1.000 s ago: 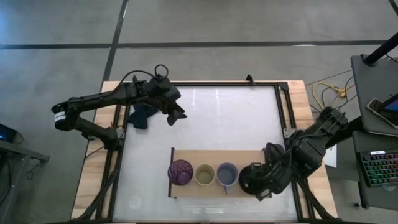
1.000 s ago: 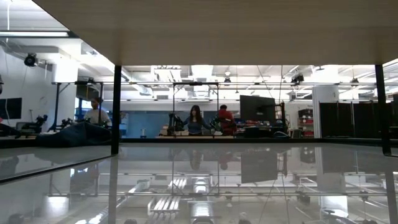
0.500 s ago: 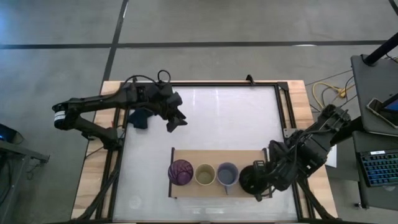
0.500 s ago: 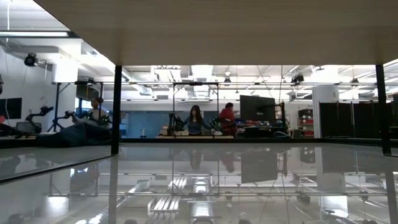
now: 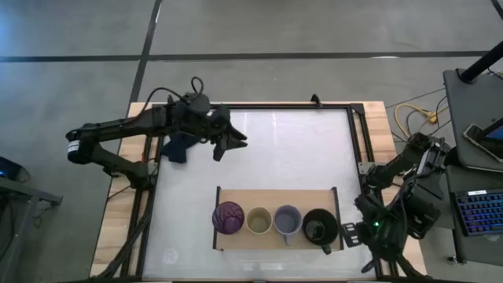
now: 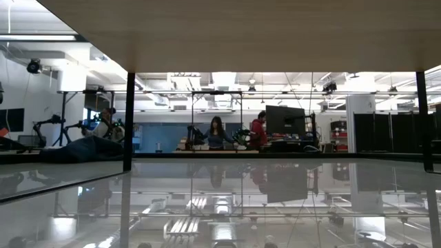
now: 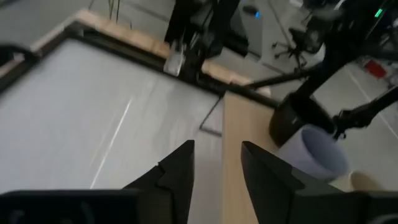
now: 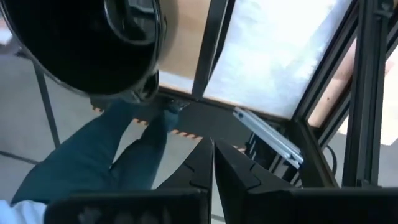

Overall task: Stack small to large cups/mugs on shelf
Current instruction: Put the black mug on the shelf

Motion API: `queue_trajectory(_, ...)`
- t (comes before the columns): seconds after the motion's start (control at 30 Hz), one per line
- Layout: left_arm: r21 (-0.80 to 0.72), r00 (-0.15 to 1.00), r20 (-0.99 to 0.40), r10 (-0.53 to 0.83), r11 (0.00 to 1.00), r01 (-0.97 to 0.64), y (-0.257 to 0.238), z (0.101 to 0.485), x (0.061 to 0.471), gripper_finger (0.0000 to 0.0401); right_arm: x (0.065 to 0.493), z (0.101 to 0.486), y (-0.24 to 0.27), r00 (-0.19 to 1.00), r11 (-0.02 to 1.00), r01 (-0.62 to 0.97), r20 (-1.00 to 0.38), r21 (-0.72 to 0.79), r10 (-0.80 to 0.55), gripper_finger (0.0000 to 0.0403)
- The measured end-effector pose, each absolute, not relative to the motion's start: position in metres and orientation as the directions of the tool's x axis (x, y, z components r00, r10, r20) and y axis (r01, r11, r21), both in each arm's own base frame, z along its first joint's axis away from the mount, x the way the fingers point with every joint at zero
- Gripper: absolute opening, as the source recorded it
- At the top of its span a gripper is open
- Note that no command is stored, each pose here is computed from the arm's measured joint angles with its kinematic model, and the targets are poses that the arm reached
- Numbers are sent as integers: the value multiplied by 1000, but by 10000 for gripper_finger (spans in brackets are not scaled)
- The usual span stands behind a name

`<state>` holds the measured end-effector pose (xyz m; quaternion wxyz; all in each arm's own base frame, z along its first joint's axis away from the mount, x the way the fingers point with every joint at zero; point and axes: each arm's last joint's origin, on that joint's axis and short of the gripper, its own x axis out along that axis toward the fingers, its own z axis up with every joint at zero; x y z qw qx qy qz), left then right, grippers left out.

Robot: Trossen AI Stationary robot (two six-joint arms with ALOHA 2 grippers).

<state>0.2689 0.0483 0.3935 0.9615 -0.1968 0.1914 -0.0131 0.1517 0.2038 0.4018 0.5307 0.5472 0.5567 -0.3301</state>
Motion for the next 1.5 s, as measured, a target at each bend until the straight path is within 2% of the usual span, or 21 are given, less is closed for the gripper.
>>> queue_trajectory(0.2, -411, 958, -271, -89, 911, -31, 49, 409, 273, 95, 159, 389, 231, 165, 210, 951, -946, 228, 281, 9)
queue_trajectory(0.3, -411, 964, -250, -88, 911, -23, 50, 410, 275, 89, 170, 381, 243, 224, 221, 933, -940, 283, 257, 9)
queue_trajectory(0.57, -436, 961, -262, -89, 899, -36, 52, 404, 284, 88, 195, 378, 266, 337, 219, 902, -924, 372, 183, 9)
queue_trajectory(0.77, -435, 956, -276, -103, 900, -29, 52, 400, 288, 88, 241, 374, 272, 431, 240, 866, -898, 438, 86, 9)
queue_trajectory(0.97, -394, 947, -299, -114, 919, -13, 52, 398, 286, 88, 283, 369, 261, 370, 340, 867, -928, 365, 53, 9)
queue_trajectory(1.07, -399, 942, -313, -124, 917, -11, 51, 397, 284, 88, 289, 372, 258, 339, 339, 881, -940, 331, 36, 8)
queue_trajectory(1.27, -374, 921, -361, -144, 928, -2, 50, 393, 280, 88, 289, 375, 258, 367, 301, 884, -930, 357, 24, 8)
queue_trajectory(1.5, -373, 918, -369, -147, 928, -2, 49, 389, 276, 88, 294, 370, 257, 357, 310, 887, -934, 341, 7, 8)
